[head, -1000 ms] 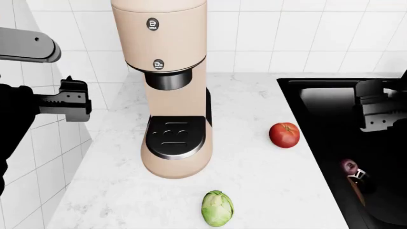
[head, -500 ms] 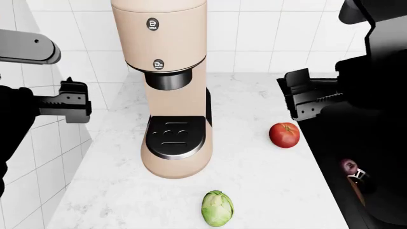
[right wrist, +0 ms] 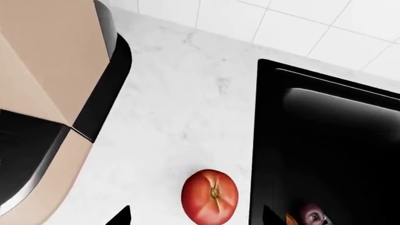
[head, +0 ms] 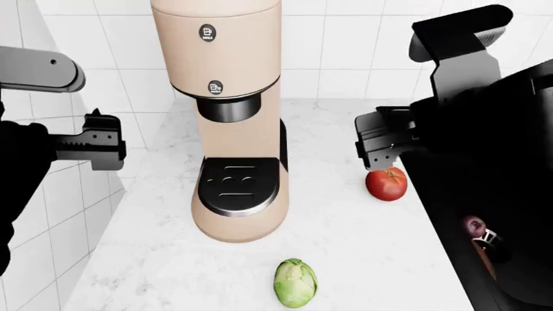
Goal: There is a mixed pile of frozen fruits and vegetables on the counter. Locate all the frozen vegetables and place the items in a bowl on the counter. Take all the frozen fruits and defrost them in a running sink.
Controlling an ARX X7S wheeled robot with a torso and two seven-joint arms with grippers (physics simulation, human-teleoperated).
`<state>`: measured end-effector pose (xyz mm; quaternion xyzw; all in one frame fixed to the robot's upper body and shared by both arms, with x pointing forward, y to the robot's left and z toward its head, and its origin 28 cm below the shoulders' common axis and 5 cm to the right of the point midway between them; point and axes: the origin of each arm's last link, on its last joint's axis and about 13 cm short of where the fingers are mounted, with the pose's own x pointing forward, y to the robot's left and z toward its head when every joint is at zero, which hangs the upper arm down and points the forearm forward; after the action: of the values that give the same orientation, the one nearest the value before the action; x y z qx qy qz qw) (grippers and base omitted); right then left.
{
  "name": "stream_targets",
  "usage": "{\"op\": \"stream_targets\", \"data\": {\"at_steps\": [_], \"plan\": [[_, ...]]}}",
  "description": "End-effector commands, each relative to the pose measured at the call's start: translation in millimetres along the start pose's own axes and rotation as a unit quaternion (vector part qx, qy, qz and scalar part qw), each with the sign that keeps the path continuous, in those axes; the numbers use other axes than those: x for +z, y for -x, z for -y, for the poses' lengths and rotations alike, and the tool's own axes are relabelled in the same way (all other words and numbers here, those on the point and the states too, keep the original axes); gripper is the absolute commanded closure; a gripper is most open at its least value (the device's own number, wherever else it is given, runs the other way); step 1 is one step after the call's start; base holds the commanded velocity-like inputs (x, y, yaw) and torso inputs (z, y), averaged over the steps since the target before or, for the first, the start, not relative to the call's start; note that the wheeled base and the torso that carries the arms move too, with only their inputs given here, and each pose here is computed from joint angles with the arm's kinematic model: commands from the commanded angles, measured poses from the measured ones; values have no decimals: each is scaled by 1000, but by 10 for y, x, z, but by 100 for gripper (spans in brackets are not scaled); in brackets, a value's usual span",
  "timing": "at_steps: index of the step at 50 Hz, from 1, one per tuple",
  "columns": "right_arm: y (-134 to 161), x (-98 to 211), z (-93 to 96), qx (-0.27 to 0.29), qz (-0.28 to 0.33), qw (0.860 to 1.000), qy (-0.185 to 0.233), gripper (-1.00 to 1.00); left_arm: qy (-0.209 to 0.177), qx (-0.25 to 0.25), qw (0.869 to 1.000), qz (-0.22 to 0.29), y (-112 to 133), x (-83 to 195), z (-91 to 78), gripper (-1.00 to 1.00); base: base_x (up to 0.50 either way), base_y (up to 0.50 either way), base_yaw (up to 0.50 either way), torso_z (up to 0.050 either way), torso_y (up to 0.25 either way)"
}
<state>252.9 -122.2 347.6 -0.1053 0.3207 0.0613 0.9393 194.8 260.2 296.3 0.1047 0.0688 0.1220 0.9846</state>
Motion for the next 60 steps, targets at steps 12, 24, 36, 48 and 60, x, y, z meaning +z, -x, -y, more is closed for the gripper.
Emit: {"op": "stream_targets", "data": {"at_steps": [12, 24, 36, 48, 60], "plan": [[-287, -142, 43, -21, -32, 999, 3, -100, 1, 0, 1000, -1, -1, -20, -4, -100, 0, 0, 0, 0, 0], [-515, -211, 35, -13, -21, 1000, 8, -100, 3, 0, 1000, 0, -5, -29, -11, -100, 0, 0, 0, 0, 0], [-862, -383, 27, 9, -39, 999, 6, -100, 3, -1, 1000, -3, -28, -41, 2, -100, 0, 0, 0, 0, 0], [-1018, -479, 22, 10, -55, 998, 2, -100, 2, -2, 1000, -4, -45, -49, 9, -100, 0, 0, 0, 0, 0], [-1056, -597, 45, -15, -85, 996, 3, -100, 2, -2, 1000, -4, -43, -53, 11, -100, 0, 0, 0, 0, 0]]}}
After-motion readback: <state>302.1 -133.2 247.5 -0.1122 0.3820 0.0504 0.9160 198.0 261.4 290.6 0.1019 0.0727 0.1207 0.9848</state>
